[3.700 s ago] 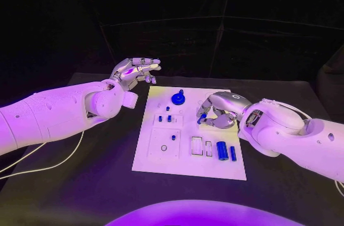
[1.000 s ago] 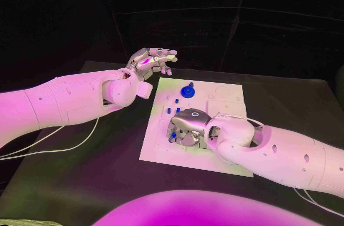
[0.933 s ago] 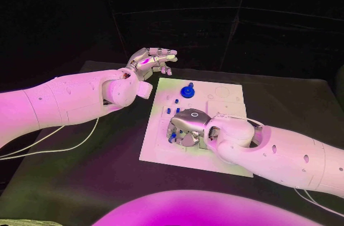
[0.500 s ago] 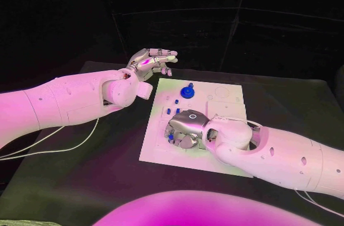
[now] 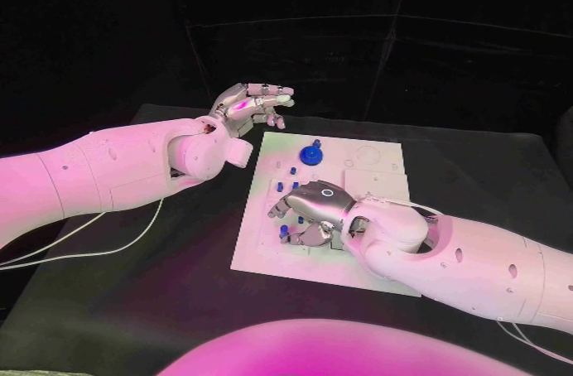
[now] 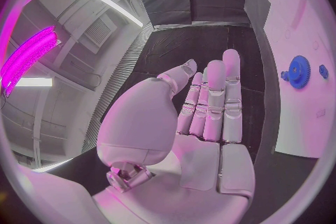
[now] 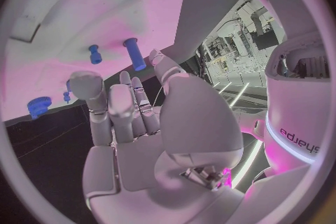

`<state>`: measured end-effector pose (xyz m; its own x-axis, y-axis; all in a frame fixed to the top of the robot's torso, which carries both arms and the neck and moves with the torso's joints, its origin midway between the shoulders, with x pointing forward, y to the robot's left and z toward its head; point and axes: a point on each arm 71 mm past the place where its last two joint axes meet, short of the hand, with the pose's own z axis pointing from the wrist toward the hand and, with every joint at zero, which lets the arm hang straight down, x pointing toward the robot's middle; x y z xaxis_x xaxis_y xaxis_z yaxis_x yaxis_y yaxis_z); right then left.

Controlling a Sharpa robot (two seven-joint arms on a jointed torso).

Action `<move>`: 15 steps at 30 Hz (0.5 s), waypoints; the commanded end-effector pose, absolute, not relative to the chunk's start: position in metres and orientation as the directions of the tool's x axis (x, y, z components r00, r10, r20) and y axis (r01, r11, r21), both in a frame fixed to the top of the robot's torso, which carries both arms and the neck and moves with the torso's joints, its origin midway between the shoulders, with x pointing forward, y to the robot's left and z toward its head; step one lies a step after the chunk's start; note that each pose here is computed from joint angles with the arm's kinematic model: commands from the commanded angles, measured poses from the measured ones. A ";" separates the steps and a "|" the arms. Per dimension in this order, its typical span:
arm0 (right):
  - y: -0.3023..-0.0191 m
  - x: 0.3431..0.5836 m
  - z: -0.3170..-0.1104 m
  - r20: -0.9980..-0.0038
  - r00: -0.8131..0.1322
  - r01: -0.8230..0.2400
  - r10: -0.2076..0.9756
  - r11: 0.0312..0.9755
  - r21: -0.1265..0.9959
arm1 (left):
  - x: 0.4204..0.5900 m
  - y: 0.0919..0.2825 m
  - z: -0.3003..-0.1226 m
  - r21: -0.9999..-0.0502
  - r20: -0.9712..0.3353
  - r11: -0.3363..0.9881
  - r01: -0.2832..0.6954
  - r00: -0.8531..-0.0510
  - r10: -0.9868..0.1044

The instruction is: Assemble the parts on the task board

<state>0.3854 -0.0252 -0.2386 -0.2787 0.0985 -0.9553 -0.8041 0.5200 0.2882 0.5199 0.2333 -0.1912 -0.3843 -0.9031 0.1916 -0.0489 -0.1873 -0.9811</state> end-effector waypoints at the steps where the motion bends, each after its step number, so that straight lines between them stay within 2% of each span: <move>1: -0.036 0.387 -0.227 -0.939 -0.238 -0.792 0.249 0.510 0.336 | 0.520 0.233 -0.190 -0.980 0.197 -0.194 -0.048 -0.399 -0.896; 6: -0.067 0.388 -0.223 -0.911 -0.280 -0.730 0.302 0.550 0.407 | 0.520 0.235 -0.190 -0.980 0.197 -0.194 -0.048 -0.398 -0.896; 11: -0.116 0.394 -0.212 -0.833 -0.369 -0.561 0.413 0.615 0.553 | 0.520 0.237 -0.190 -0.980 0.196 -0.194 -0.047 -0.397 -0.896; 15: -0.156 0.397 -0.207 -0.800 -0.374 -0.440 0.470 0.669 0.599 | 0.519 0.239 -0.190 -0.980 0.195 -0.193 -0.047 -0.394 -0.898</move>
<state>0.3937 -0.1474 -0.2065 -0.3229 0.3481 -0.8801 -0.5778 0.6640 0.4746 0.5195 0.2404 -0.1915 -0.3794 -0.9054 0.1905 -0.0505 -0.1853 -0.9814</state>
